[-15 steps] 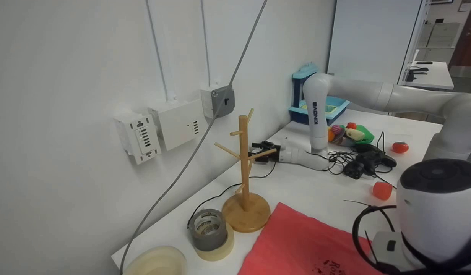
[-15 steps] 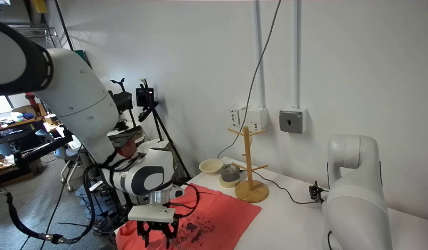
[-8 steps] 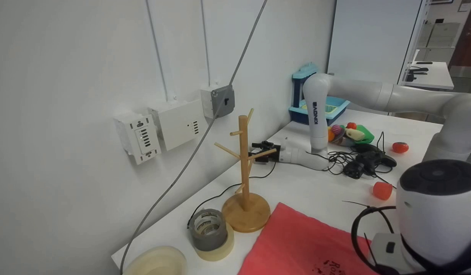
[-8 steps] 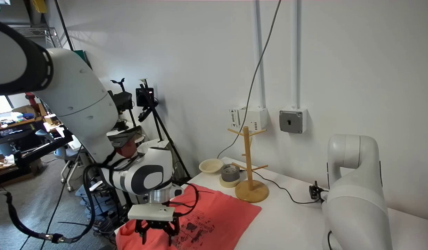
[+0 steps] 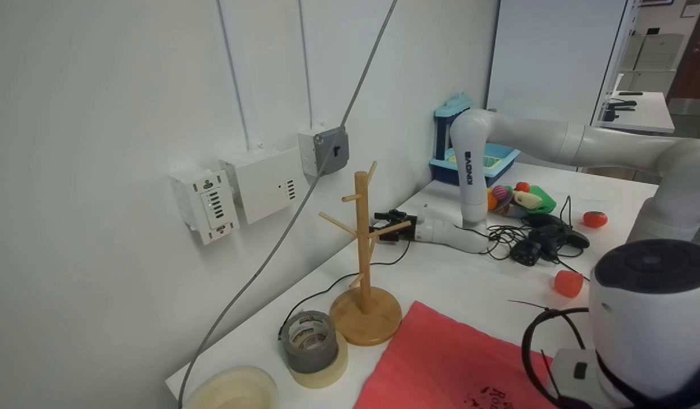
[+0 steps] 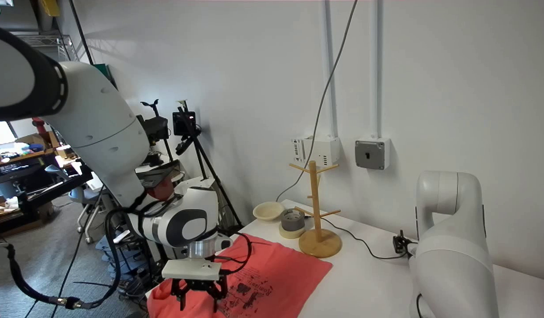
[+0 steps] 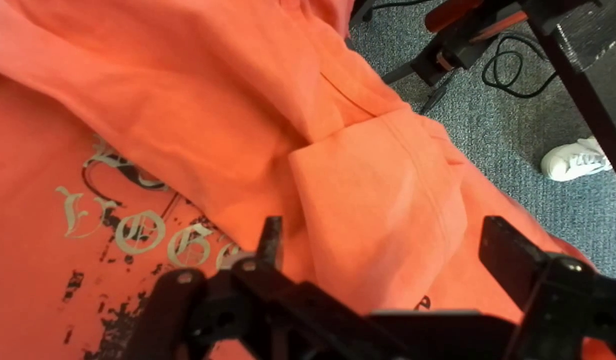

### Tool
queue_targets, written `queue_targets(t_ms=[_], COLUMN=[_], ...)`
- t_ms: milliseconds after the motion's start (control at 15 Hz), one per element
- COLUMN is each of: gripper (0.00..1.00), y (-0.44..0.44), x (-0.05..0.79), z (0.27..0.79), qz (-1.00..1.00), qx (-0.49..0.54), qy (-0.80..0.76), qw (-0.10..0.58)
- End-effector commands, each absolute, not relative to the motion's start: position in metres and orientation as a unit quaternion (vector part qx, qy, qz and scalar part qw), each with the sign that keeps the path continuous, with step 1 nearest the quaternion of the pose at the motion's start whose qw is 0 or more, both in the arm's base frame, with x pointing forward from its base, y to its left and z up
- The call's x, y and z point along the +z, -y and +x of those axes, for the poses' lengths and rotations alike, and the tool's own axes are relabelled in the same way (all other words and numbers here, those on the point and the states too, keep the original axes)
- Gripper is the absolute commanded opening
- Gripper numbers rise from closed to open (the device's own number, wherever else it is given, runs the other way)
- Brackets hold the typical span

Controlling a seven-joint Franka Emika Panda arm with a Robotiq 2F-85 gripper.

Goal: Fold the sweatshirt

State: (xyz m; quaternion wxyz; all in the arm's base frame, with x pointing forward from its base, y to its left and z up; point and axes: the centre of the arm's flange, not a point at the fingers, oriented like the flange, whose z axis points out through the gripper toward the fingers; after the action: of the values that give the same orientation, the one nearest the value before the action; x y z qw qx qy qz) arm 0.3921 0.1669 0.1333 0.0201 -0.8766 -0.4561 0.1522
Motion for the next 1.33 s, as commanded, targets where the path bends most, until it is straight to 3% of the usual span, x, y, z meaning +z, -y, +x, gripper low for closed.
queue_targets(t_ms=[0, 333, 867, 1267], gripper=[1.0, 1.0, 1.0, 1.0], y=[-0.167, -0.178, -0.238, -0.286], x=[0.133, 0.144, 0.172, 0.157], z=[0.392, 0.406, 0.475, 0.521], qz=[-0.877, -0.883, -0.903, -0.913], qx=[0.152, 0.126, -0.013, -0.062], qy=[0.456, 0.453, 0.428, 0.402], qw=[0.02, 0.011, 0.009, 0.031])
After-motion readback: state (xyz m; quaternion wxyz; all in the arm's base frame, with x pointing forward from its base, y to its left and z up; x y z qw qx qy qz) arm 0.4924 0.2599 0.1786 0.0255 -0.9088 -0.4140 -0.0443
